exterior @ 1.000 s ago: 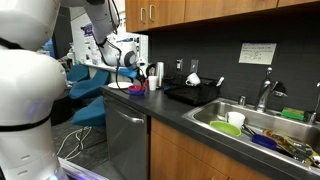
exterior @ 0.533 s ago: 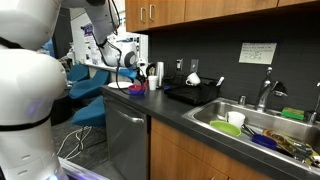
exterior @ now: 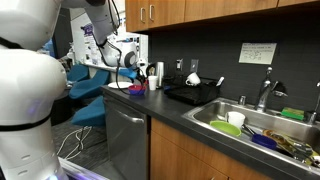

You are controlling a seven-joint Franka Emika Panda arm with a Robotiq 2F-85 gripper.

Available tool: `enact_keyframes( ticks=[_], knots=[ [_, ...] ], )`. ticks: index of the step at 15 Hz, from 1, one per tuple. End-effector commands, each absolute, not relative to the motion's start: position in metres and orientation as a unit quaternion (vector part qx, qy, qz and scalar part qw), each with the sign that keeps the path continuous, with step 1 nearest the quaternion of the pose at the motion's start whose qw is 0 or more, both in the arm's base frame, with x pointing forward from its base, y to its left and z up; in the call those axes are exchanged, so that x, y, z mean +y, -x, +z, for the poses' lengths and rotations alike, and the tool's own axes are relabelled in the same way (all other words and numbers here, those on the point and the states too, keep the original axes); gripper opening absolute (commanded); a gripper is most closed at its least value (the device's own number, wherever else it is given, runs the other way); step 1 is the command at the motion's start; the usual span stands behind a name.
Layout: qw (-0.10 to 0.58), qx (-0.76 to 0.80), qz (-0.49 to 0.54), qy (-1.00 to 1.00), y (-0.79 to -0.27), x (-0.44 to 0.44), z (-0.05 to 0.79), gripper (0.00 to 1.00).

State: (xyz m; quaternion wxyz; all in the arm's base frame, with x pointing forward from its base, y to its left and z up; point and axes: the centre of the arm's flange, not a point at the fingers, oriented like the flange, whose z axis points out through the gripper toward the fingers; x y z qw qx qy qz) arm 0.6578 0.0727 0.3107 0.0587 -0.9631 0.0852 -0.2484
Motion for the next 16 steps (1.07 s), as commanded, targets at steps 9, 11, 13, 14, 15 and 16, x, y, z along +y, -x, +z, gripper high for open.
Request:
enact_keyframes(
  ticks=[9,11,13,14,15,16],
  knots=[
    [0.056,0.087,-0.251,0.962,-0.6573,0.0724,0.3109,1.0],
    [0.056,0.088,-0.252,0.962,-0.6572,0.072,0.3111,1.0],
    [0.053,0.089,-0.252,0.962,-0.6566,0.0701,0.3104,1.0],
    [0.052,0.089,-0.251,0.963,-0.6559,0.068,0.3097,1.0],
    [0.049,0.09,-0.252,0.962,-0.6552,0.0661,0.309,1.0],
    [0.049,0.093,-0.251,0.962,-0.6548,0.0639,0.3087,1.0]
  ],
)
